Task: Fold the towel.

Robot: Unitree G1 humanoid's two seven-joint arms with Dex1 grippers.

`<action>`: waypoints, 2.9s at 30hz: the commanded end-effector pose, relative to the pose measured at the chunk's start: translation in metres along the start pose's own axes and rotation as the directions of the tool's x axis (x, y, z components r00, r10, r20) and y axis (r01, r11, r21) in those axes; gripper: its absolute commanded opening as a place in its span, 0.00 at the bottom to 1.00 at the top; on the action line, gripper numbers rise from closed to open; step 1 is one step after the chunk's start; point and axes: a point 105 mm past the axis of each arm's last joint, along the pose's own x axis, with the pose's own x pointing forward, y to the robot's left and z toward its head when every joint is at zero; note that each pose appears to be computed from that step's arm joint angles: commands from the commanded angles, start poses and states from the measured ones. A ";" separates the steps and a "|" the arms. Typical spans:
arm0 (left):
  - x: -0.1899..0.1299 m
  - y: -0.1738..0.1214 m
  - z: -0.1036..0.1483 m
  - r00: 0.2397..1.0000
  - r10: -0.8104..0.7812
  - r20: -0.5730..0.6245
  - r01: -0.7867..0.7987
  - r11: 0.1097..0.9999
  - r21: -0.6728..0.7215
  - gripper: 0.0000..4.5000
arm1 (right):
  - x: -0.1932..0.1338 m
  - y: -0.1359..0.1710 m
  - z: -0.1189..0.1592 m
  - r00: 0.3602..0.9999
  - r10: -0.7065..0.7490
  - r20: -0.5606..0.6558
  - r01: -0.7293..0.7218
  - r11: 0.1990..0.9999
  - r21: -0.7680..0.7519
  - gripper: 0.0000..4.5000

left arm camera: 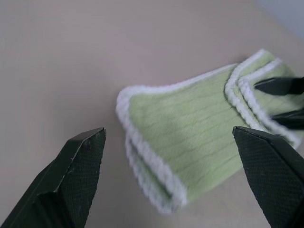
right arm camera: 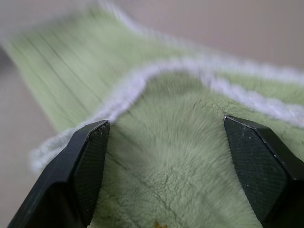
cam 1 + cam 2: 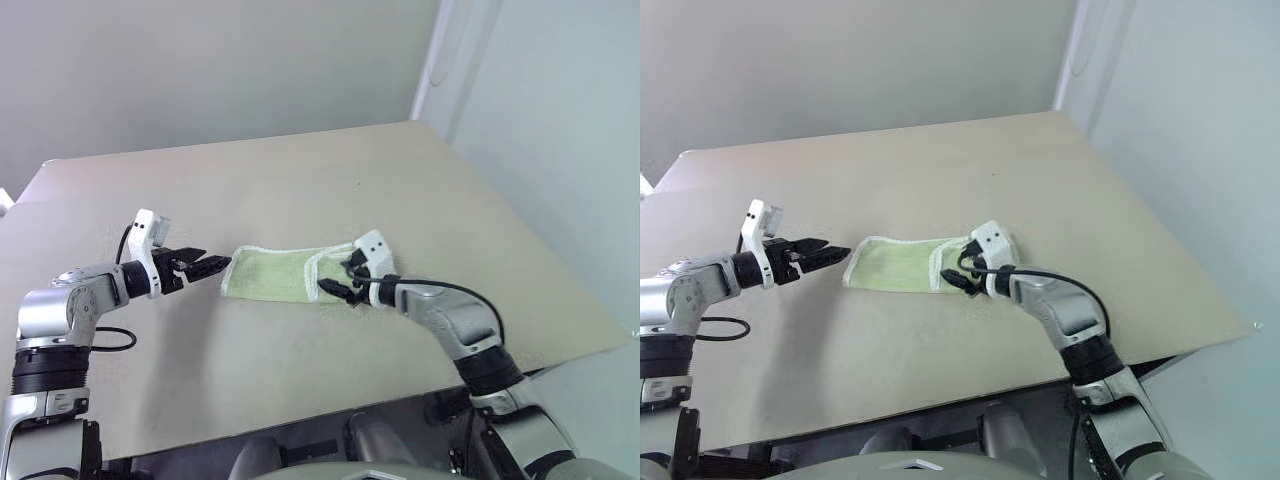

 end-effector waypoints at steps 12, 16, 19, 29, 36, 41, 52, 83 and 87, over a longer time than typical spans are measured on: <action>0.026 0.010 0.000 0.997 0.056 0.058 -0.033 0.942 -0.335 1.00 | -0.013 -0.021 0.016 0.994 -0.104 0.039 0.106 0.994 -0.040 0.89; 0.023 0.018 -0.005 0.997 0.082 0.001 -0.075 0.914 -0.399 1.00 | -0.020 -0.020 0.017 0.993 -0.106 0.043 0.108 0.993 -0.042 0.89; 0.020 0.023 -0.006 0.995 0.094 -0.014 -0.090 0.882 -0.462 1.00 | -0.026 -0.020 0.018 0.994 -0.104 0.047 0.106 0.993 -0.043 0.89; 0.058 -0.017 -0.022 0.994 -0.067 -0.086 0.014 0.859 -0.511 1.00 | -0.028 -0.023 0.026 0.990 -0.127 0.062 0.131 0.990 -0.052 0.89; 0.072 -0.037 -0.030 0.986 -0.129 -0.104 0.057 0.853 -0.518 1.00 | -0.032 -0.025 0.022 0.988 -0.147 0.052 0.149 0.988 -0.049 0.89; 0.069 -0.031 -0.026 0.990 -0.103 -0.097 0.040 0.864 -0.502 0.96 | -0.033 -0.025 0.019 0.987 -0.155 0.047 0.157 0.987 -0.046 0.90; 0.067 -0.027 -0.019 0.995 -0.082 -0.059 0.042 0.868 -0.494 0.18 | -0.030 -0.024 0.018 0.986 -0.158 0.048 0.161 0.986 -0.053 0.90; 0.020 -0.004 -0.006 0.995 -0.051 -0.085 0.012 0.916 -0.402 0.99 | -0.067 -0.009 0.041 0.980 -0.013 0.198 0.023 0.999 -0.047 0.90; 0.030 -0.012 -0.017 0.992 -0.071 -0.103 0.023 0.913 -0.407 0.99 | -0.066 -0.012 0.035 0.983 -0.036 0.179 0.045 0.998 -0.047 0.90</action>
